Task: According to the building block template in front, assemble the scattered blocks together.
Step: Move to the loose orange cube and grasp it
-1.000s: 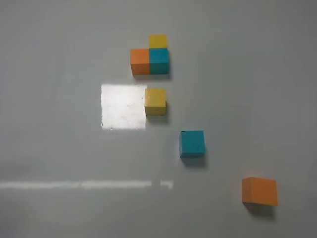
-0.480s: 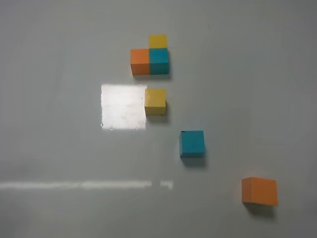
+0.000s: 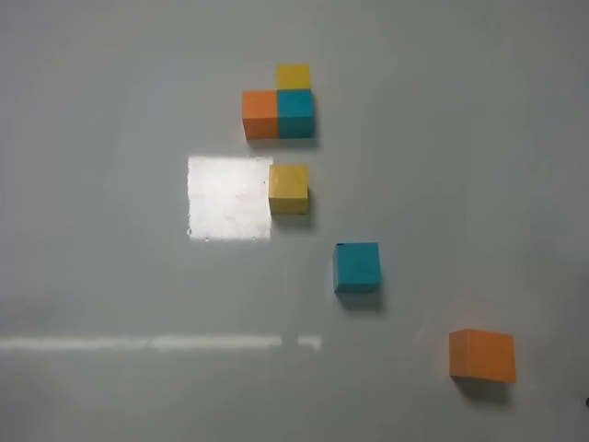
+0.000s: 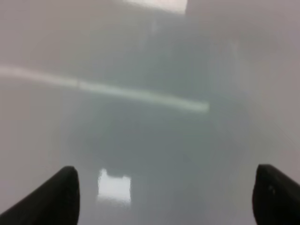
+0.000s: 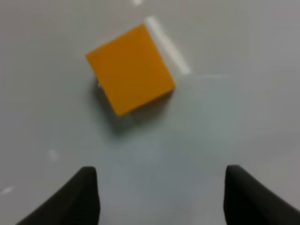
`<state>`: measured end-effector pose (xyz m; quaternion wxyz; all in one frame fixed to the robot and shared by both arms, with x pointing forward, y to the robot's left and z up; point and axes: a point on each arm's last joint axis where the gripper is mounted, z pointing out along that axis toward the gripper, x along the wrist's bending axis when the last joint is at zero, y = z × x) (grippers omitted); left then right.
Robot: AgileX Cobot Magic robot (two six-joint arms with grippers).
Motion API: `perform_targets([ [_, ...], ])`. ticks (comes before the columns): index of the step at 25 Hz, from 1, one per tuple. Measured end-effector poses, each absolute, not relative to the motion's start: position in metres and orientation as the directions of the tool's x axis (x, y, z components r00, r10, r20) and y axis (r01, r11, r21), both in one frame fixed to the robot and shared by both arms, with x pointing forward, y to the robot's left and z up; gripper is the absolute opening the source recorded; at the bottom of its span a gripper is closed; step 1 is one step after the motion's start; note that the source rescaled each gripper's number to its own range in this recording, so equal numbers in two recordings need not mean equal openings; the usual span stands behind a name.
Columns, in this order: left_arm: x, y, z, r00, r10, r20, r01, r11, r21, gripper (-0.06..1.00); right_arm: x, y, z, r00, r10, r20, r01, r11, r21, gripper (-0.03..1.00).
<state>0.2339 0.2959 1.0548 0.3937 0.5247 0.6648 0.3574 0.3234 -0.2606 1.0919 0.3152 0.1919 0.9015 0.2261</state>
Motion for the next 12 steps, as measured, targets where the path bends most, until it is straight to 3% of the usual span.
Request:
perform_targets([
  [6,0.234,0.296,1.055,-0.151,0.977,-0.148,0.414,0.198,0.888,0.75,0.346,-0.239,1.103,-0.768,0.385,-0.513,0.128,0.876,0.466,0.74],
  [12,0.234,0.296,1.055,-0.153,0.977,-0.148,0.414,0.199,0.888,0.75,0.357,-0.209,1.092,-0.841,0.249,-0.481,0.05,0.919,0.39,0.79],
])
